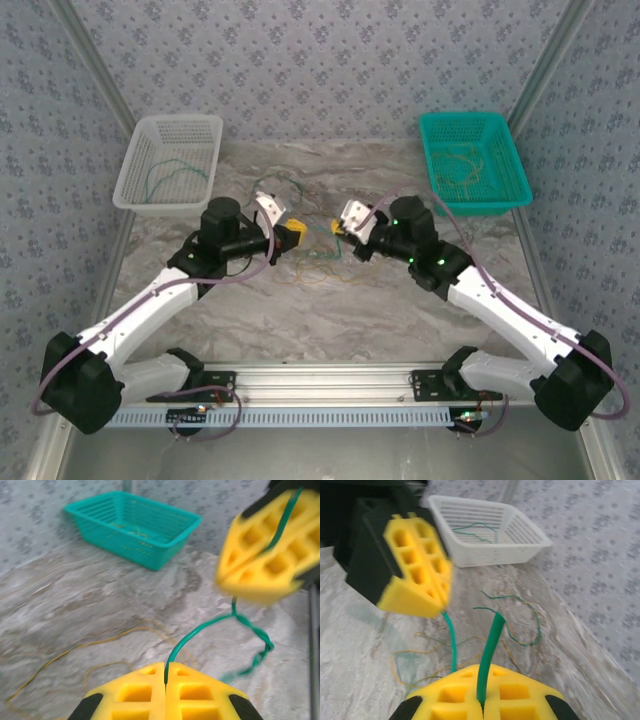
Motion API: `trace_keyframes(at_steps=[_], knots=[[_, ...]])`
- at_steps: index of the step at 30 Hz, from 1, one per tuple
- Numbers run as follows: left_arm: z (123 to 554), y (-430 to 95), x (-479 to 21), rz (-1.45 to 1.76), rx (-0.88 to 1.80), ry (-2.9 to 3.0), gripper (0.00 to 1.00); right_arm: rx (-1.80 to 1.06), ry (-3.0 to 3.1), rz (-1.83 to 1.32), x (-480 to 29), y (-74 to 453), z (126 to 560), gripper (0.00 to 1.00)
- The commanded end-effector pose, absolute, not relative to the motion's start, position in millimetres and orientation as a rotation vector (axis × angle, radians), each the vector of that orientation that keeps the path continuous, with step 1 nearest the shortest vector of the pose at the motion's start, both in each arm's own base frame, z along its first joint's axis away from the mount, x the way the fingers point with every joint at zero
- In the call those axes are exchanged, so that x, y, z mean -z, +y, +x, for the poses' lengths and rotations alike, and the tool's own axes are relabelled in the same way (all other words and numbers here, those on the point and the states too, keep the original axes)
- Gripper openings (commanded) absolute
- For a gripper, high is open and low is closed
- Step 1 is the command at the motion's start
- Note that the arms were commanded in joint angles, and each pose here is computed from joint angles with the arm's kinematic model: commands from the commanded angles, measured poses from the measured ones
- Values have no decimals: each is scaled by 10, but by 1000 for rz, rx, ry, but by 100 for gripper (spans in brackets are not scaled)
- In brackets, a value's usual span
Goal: Untangle the cables
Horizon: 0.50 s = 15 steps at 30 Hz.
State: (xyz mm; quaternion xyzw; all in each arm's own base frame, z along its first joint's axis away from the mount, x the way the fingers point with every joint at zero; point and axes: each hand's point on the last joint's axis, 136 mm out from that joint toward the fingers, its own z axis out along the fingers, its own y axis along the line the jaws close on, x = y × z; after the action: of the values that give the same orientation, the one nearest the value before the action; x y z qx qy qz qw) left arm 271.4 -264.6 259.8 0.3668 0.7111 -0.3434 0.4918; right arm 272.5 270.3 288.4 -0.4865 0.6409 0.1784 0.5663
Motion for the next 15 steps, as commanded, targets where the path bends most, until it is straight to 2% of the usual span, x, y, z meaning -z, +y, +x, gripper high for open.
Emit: trace_keyframes(at_steps=[1,2,6,15], knots=[[2905,-2443,-2637,777,732,1759,0,-523,1557,-1116,-2875,2647,2623,3],[2900,-2448,-2640,778,737,1757,0,-535,1560,-1123,-2858,2658,2615,0],[2902,-2450,-2657,775,736,1751,0,-570,1558,-1091,-2882,2645,2634,0],[3220,-2028,-2535,530,518,1811,0,-554,1701,-780,-2982,2246,3041,0]])
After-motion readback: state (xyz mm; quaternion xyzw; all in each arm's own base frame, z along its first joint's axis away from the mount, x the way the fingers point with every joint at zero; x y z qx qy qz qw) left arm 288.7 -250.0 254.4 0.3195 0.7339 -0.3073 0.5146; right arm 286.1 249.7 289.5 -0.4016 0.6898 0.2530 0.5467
